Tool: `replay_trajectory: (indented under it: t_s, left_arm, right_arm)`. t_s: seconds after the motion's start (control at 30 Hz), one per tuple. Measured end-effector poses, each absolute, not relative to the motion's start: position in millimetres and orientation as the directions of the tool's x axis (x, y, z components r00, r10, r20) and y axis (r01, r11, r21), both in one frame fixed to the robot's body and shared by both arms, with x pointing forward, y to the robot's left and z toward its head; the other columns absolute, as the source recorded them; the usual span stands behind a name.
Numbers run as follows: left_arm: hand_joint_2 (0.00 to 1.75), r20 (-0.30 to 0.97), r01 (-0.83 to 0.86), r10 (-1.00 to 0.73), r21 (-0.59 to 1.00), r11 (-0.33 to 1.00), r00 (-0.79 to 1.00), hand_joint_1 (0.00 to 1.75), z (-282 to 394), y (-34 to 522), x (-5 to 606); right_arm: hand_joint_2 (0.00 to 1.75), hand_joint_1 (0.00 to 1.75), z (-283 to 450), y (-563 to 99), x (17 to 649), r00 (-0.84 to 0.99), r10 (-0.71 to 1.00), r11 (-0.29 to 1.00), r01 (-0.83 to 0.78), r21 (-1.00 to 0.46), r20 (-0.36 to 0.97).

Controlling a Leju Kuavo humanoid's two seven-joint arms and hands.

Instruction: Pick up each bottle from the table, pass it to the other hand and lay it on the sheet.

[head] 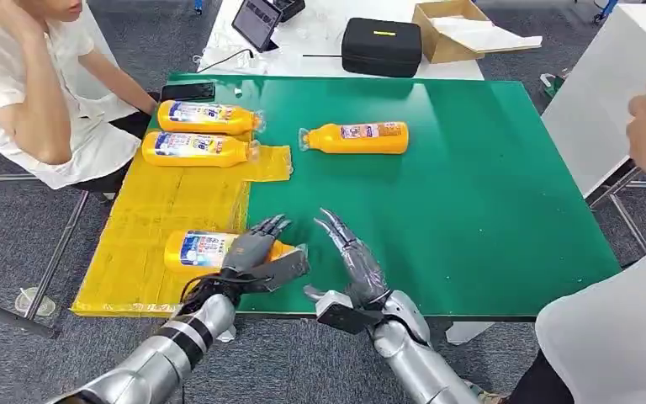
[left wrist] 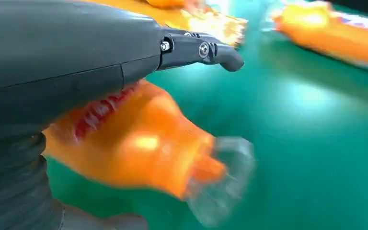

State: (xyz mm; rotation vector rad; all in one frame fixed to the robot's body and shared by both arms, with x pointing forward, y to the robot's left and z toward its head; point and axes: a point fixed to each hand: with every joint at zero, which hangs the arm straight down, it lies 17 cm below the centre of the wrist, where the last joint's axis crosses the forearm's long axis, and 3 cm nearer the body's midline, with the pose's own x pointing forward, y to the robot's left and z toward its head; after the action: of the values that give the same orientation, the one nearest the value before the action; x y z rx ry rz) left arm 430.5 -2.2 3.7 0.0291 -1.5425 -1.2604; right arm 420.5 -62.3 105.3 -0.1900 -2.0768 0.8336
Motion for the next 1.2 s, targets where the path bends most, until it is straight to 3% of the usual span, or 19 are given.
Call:
replay_trajectory:
  t_s: [0.3,0.67,0.73,0.83,0.87,0.97,1.07,1.2]
  left_arm:
    - [1.75,0.925,0.622,-0.219,0.372,0.689,-0.310,0.00,61,-28,413]
    - [1.75,0.882,0.496,-0.195,0.410,0.766,-0.429,0.00,108,-25,422]
    - [1.75,0.861,0.435,-0.217,0.431,0.790,-0.459,0.00,116,-20,425]
    - [1.75,0.867,0.339,-0.224,0.395,0.854,-0.445,0.00,127,-11,425]
    - [1.75,0.877,0.305,-0.205,0.358,0.882,-0.435,0.00,133,-6,422]
    - [1.75,0.917,0.252,-0.095,0.205,0.946,-0.387,0.00,143,5,409]
    - [1.75,0.955,0.220,0.054,0.011,0.975,-0.290,0.00,140,18,396]
    - [1.75,0.961,0.172,0.088,-0.043,0.984,-0.261,0.00,136,27,386]
  right_arm:
    - [1.75,0.00,99,-69,418,-0.602,0.432,0.764,-0.152,-0.627,0.672]
    - [1.75,0.00,94,-73,415,-0.603,0.452,0.750,-0.142,-0.646,0.657]
    - [1.75,0.00,92,-80,418,-0.604,0.529,0.708,-0.073,-0.703,0.596]
    - [1.75,0.00,87,-109,428,-0.569,0.719,0.543,0.101,-0.833,0.400]
    - [0.00,0.00,84,-122,430,-0.552,0.755,0.499,0.134,-0.856,0.354]
    - [0.00,0.00,89,-169,434,-0.489,0.789,0.518,0.202,-0.831,0.372]
    - [0.00,0.00,104,-234,440,-0.366,0.766,0.634,0.294,-0.715,0.528]
    - [0.00,0.00,105,-280,437,-0.297,0.840,0.540,0.364,-0.759,0.455]
